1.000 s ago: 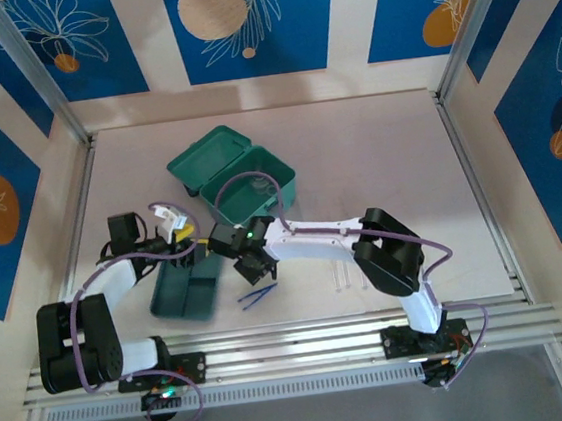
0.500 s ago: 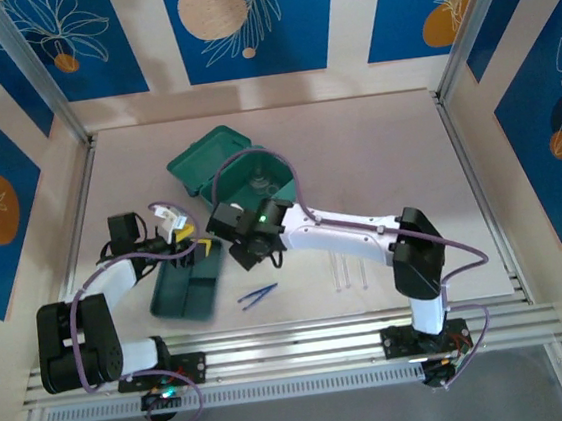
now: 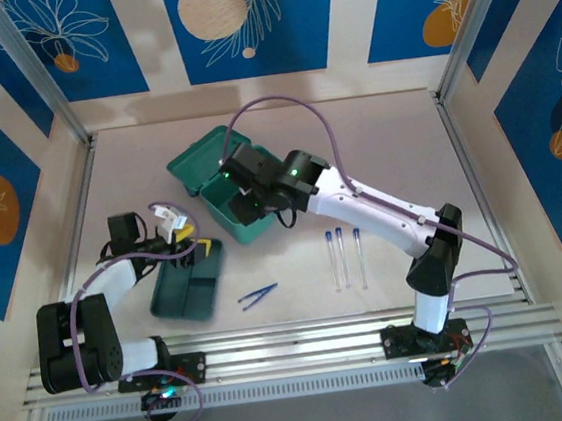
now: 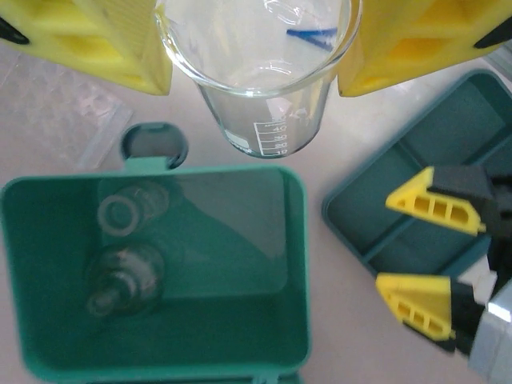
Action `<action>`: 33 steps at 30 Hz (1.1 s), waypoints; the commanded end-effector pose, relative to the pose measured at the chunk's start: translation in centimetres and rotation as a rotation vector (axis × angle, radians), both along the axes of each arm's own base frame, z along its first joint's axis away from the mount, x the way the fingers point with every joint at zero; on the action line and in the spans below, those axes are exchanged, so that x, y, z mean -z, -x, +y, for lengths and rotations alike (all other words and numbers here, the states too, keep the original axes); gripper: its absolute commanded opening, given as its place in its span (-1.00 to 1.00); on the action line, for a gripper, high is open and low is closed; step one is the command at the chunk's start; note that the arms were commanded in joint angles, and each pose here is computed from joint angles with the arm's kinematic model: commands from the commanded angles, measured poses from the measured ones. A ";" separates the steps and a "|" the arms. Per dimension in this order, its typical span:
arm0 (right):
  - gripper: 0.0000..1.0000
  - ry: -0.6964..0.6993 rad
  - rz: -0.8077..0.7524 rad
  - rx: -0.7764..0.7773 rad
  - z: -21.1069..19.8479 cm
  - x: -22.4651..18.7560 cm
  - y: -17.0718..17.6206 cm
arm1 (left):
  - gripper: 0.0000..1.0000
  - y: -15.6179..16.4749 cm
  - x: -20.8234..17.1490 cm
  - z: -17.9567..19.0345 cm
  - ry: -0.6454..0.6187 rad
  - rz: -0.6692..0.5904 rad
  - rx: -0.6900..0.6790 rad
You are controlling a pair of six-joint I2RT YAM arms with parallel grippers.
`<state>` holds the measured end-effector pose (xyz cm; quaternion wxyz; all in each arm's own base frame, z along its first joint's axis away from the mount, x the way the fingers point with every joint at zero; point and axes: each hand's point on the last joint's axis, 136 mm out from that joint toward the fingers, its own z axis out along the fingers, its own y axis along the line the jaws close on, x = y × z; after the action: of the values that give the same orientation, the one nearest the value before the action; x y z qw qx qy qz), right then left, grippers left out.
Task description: Organize the chemistry lab equipment
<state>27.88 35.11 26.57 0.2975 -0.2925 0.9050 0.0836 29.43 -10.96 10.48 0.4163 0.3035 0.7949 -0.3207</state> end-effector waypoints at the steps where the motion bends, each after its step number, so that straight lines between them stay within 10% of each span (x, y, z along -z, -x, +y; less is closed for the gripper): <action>1: 0.07 -0.018 0.017 -0.013 0.1 -0.3 -1.5 | 0.58 -0.2 -0.7 -0.3 -0.004 -0.026 0.018; 33: 0.07 0.143 0.110 0.083 4.0 13.3 -13.5 | 0.58 -0.5 -0.6 -0.2 -0.007 -0.020 0.010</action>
<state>40.85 38.95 14.02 0.2257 -0.2720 0.9351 0.0271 29.55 -10.80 10.32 0.4151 0.3002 0.7989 -0.3151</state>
